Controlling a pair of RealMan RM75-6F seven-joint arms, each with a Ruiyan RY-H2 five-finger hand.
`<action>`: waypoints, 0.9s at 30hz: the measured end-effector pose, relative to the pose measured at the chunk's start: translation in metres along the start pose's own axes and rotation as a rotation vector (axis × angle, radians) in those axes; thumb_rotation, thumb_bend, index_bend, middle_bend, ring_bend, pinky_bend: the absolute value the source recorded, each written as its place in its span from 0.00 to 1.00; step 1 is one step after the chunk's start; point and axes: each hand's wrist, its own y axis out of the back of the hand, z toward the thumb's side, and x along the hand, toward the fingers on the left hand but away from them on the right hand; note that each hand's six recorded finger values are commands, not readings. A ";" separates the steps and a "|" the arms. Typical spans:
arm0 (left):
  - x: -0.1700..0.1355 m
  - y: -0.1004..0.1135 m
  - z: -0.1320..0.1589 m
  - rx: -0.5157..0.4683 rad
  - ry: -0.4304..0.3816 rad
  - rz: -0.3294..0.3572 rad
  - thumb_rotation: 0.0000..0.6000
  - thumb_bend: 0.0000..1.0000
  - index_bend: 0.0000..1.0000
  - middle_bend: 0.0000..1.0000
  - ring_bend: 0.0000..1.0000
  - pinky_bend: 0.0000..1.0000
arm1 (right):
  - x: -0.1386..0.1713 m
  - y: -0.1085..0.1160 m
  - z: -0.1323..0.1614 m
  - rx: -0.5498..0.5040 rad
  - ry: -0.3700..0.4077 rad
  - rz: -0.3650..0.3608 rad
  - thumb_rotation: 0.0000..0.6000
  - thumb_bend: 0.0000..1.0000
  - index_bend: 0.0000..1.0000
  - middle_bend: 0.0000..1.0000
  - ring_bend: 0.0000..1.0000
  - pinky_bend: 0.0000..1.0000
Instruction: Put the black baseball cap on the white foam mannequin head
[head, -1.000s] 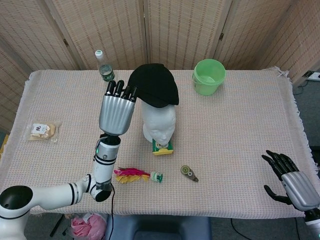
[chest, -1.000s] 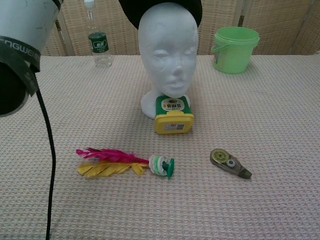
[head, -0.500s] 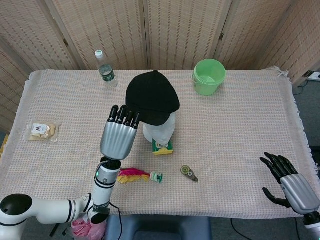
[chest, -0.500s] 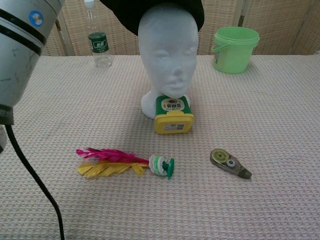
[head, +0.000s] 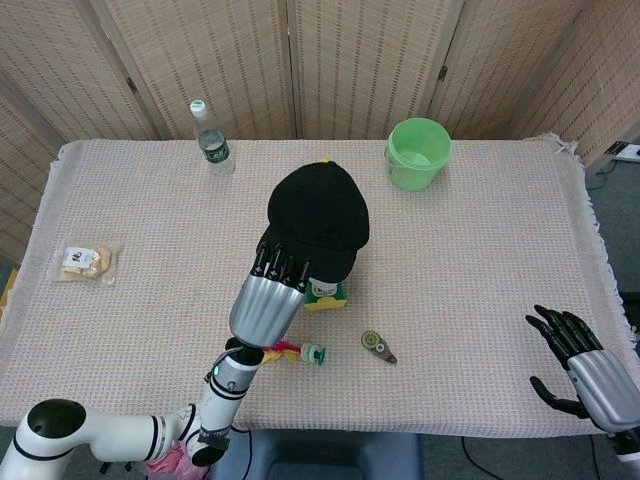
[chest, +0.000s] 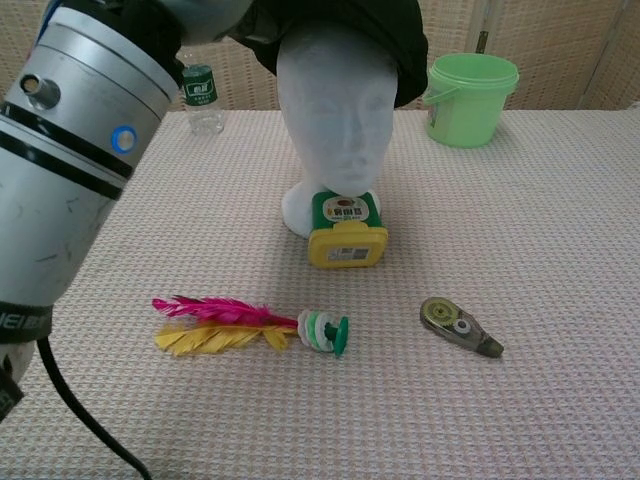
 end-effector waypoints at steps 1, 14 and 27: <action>-0.002 0.000 0.001 0.004 -0.006 0.001 1.00 0.51 0.62 0.78 0.49 0.51 | 0.000 0.000 0.000 0.001 0.001 0.001 1.00 0.30 0.00 0.00 0.00 0.00; -0.031 -0.015 0.004 -0.007 -0.016 -0.064 1.00 0.51 0.57 0.78 0.49 0.51 | 0.000 -0.001 0.001 0.003 0.002 0.001 1.00 0.30 0.00 0.00 0.00 0.00; -0.051 -0.034 -0.003 -0.009 0.015 -0.148 1.00 0.50 0.37 0.64 0.41 0.45 | 0.000 -0.002 0.000 0.005 -0.006 -0.002 1.00 0.30 0.00 0.00 0.00 0.00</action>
